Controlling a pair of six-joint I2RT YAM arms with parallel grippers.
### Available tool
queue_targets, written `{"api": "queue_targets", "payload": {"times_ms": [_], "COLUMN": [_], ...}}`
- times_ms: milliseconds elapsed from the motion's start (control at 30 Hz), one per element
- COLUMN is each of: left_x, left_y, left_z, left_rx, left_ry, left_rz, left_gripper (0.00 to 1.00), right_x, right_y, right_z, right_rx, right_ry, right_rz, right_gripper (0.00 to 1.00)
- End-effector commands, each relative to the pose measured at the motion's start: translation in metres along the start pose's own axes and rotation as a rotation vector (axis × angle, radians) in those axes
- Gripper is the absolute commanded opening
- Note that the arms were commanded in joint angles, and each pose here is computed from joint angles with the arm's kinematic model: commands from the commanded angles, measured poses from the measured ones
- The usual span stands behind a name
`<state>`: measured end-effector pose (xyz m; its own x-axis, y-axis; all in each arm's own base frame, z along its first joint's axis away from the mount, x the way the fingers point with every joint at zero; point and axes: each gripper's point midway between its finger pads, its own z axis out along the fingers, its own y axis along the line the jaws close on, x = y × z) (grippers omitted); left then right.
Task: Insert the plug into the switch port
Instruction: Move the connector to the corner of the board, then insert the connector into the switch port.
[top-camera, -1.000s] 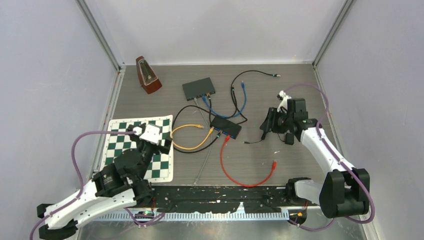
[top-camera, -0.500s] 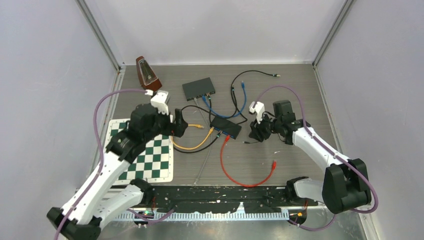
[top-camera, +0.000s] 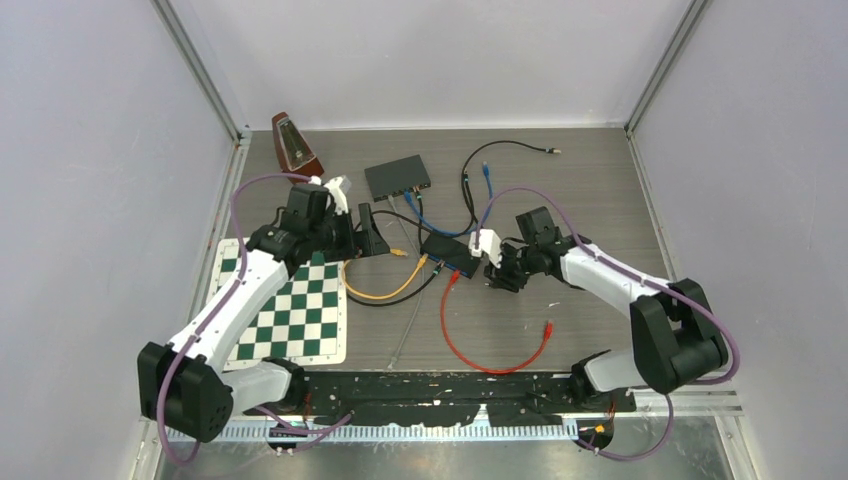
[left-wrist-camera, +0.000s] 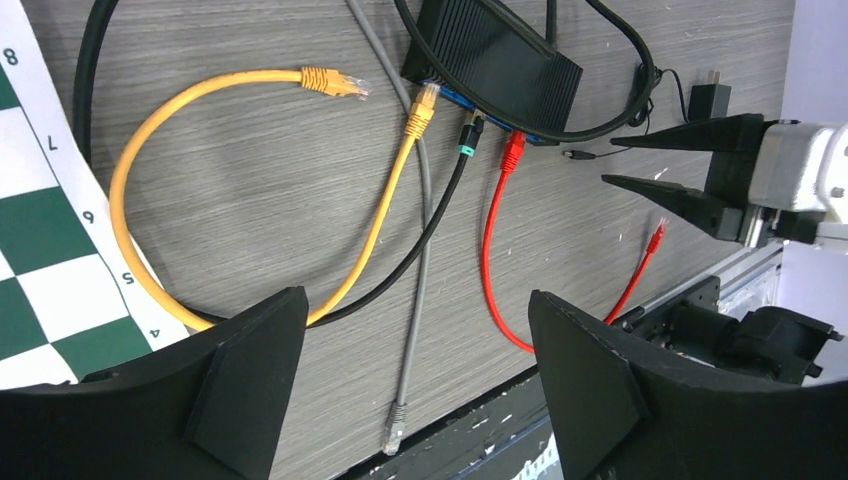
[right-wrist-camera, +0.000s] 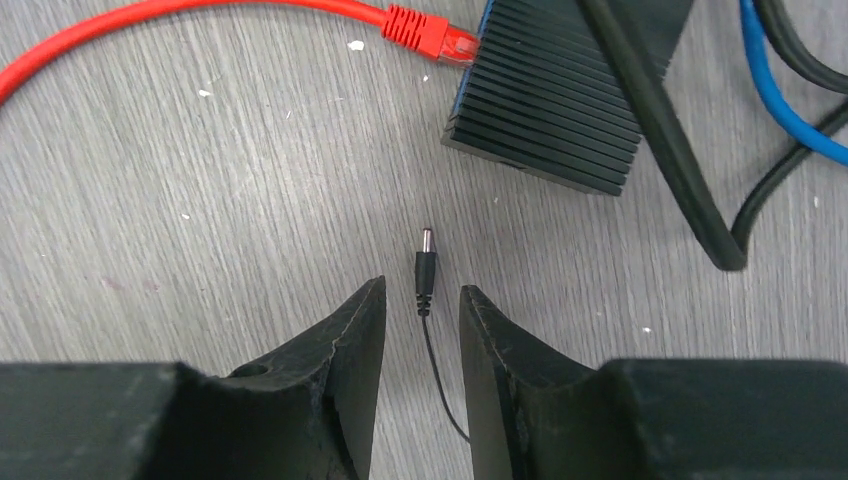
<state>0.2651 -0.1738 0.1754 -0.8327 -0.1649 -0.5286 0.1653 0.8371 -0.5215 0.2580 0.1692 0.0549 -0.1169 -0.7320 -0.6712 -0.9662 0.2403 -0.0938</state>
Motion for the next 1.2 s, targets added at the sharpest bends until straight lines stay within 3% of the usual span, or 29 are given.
{"api": "queue_targets", "payload": {"times_ms": [0, 333, 567, 733, 1033, 1167], "left_x": [-0.019, -0.001, 0.001, -0.001, -0.007, -0.004], "left_y": [-0.017, -0.010, -0.012, -0.013, 0.002, -0.005], "left_z": [-0.004, 0.008, 0.023, 0.033, 0.078, 0.098], "left_rx": [0.074, 0.091, 0.116, 0.119, 0.073, 0.059], "left_ry": [-0.031, 0.032, 0.062, 0.071, 0.046, 0.094], "left_rz": [-0.009, -0.001, -0.049, -0.070, -0.122, -0.097], "left_gripper": [0.82, 0.77, 0.73, 0.70, 0.65, 0.61], "right_x": [-0.004, 0.013, 0.033, 0.029, -0.008, -0.003], "right_y": [-0.008, -0.010, -0.007, -0.008, -0.027, -0.023], "right_z": [0.007, 0.022, 0.030, 0.034, 0.038, 0.048], "right_rx": [-0.014, -0.041, -0.050, -0.040, 0.085, 0.041], "right_ry": [0.053, 0.152, 0.241, 0.228, 0.060, 0.084], "right_rz": [-0.092, -0.107, -0.120, -0.131, -0.047, 0.044], "right_gripper": [0.40, 0.39, 0.24, 0.07, 0.05, 0.05]}}
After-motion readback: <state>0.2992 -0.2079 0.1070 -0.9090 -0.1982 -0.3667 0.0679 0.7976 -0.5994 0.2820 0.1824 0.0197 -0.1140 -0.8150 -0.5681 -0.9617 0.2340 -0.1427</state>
